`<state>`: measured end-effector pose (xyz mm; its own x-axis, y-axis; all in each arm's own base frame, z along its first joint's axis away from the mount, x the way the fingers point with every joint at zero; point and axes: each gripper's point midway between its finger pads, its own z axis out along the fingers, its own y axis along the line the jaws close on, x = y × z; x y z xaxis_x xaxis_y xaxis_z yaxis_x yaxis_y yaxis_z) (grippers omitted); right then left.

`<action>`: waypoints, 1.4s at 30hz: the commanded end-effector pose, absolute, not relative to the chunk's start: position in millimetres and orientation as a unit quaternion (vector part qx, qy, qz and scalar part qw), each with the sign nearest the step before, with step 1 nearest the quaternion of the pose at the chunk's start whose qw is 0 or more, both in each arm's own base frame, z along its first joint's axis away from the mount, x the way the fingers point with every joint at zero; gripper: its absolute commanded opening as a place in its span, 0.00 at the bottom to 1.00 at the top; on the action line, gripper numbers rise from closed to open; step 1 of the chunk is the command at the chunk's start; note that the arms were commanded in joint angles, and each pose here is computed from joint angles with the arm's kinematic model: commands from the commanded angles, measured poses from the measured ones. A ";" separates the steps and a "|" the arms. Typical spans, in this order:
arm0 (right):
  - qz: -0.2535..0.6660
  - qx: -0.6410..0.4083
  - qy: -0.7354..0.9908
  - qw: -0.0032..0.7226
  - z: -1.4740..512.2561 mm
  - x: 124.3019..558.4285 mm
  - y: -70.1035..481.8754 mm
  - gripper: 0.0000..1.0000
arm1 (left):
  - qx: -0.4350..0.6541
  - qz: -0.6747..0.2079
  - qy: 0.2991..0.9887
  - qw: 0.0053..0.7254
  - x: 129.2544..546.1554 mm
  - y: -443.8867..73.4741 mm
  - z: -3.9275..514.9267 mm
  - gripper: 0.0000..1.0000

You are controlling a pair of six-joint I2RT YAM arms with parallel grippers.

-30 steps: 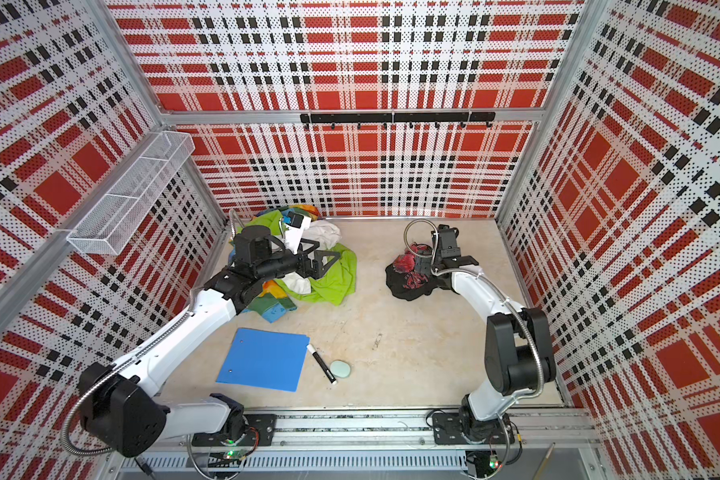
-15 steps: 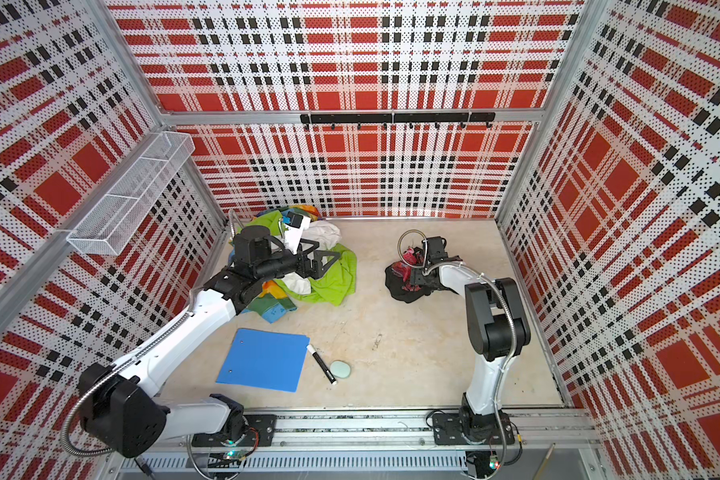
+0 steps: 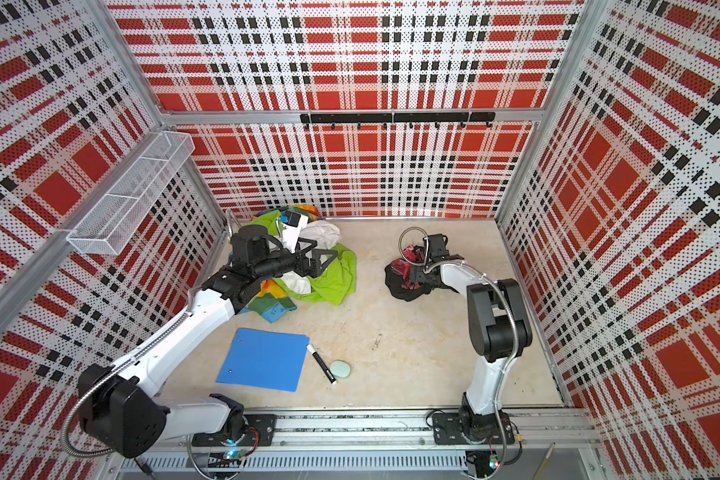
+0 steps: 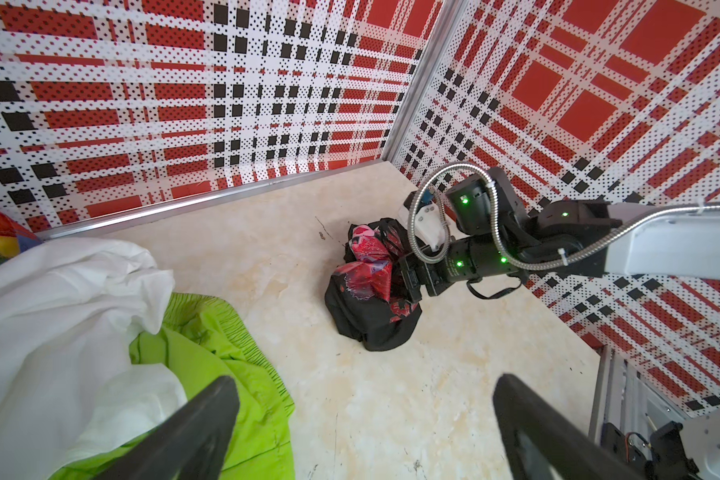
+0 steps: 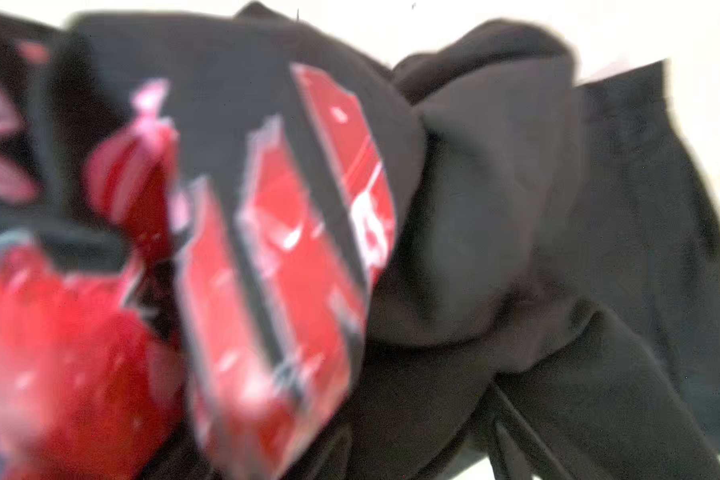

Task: Pick out a specific cloth from the pile

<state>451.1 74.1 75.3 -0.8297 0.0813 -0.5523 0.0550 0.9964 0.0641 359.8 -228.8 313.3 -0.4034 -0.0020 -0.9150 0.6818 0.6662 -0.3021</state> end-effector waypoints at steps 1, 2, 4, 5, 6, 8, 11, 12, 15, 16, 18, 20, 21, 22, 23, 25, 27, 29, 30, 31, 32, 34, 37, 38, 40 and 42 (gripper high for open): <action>0.030 0.031 0.934 0.354 132.3 451.6 73.9 0.94 | 0.218 -0.345 0.746 0.527 357.9 -221.7 332.3 0.99; 0.032 0.033 0.930 0.365 141.8 449.8 72.8 0.94 | 0.217 -0.345 0.745 0.527 357.8 -221.5 332.5 0.99; 0.040 0.038 0.918 0.394 161.8 442.9 71.7 0.96 | 0.215 -0.346 0.745 0.528 358.7 -219.9 332.6 0.99; 0.045 0.039 0.912 0.406 170.8 439.2 71.1 0.97 | 0.214 -0.346 0.745 0.529 358.7 -219.4 332.9 0.99; 0.053 0.036 0.905 0.420 179.9 435.8 72.7 0.98 | 0.213 -0.346 0.745 0.529 359.4 -218.6 332.5 0.99; 0.069 0.026 0.892 0.446 198.2 427.4 76.4 1.00 | 0.210 -0.342 0.745 0.532 360.9 -215.6 333.0 0.99; 0.085 0.024 0.869 0.487 223.9 412.1 76.3 1.00 | 0.207 -0.340 0.745 0.536 362.8 -211.6 333.8 0.99; 0.089 0.026 0.862 0.499 231.0 407.2 75.5 1.00 | 0.205 -0.340 0.744 0.537 363.4 -209.9 334.5 0.99; 0.098 0.040 0.846 0.522 241.1 395.0 71.2 1.00 | 0.198 -0.342 0.745 0.538 367.0 -205.3 334.7 0.99; 0.102 0.040 0.843 0.526 242.5 391.8 71.6 1.00 | 0.194 -0.340 0.746 0.538 368.6 -202.5 334.3 0.99; 0.108 0.042 0.837 0.534 245.2 386.5 71.3 1.00 | 0.180 -0.335 0.748 0.544 373.0 -194.9 337.6 0.99; 0.108 0.050 0.831 0.544 247.8 381.7 67.8 1.00 | 0.170 -0.328 0.746 0.554 376.0 -189.4 342.5 0.99; 0.104 0.057 0.827 0.549 248.7 378.6 64.3 1.00 | 0.171 -0.320 0.744 0.562 376.2 -188.1 344.7 0.99; 0.097 0.064 0.825 0.554 248.8 375.7 60.1 1.00 | 0.171 -0.311 0.742 0.569 376.0 -186.0 346.5 0.99; 0.087 0.072 0.822 0.559 249.0 372.5 54.7 1.00 | 0.165 -0.303 0.741 0.576 375.8 -182.2 348.3 0.99; 0.067 0.083 0.814 0.571 249.4 365.6 44.5 1.00 | 0.141 -0.280 0.743 0.591 376.2 -170.3 347.1 0.99; 0.063 0.075 0.804 0.587 249.9 358.8 42.8 1.00 | 0.103 -0.254 0.753 0.598 377.3 -154.6 338.0 0.99; 0.062 0.070 0.790 0.606 251.3 351.6 40.7 1.00 | 0.063 -0.232 0.769 0.593 376.9 -136.8 319.9 0.99; 0.057 0.072 0.782 0.616 251.2 347.9 37.5 1.00 | 0.040 -0.221 0.774 0.592 376.5 -125.7 308.7 0.99; 0.050 0.076 0.774 0.626 251.3 345.0 33.6 1.00 | 0.023 -0.212 0.777 0.593 375.7 -115.8 298.5 0.99; 0.044 0.076 0.767 0.635 251.4 342.3 30.7 1.00 | 0.007 -0.205 0.777 0.595 373.8 -107.5 288.9 0.99; 0.036 0.070 0.756 0.650 251.1 338.5 28.1 1.00 | -0.030 -0.180 0.773 0.608 372.7 -79.0 268.7 0.99; 0.030 0.063 0.753 0.654 247.7 336.9 27.5 1.00 | -0.071 -0.149 0.771 0.616 364.8 -46.9 242.8 0.99; 0.030 0.065 0.756 0.650 244.8 337.4 27.4 1.00 | -0.084 -0.139 0.772 0.615 361.9 -37.9 237.1 0.99; 0.029 0.064 0.763 0.643 239.5 338.6 27.7 1.00 | -0.103 -0.117 0.773 0.615 356.3 -22.0 227.8 0.99; 0.019 0.071 0.767 0.638 233.9 339.7 24.0 1.00 | -0.103 -0.087 0.773 0.620 352.2 -12.1 219.3 0.99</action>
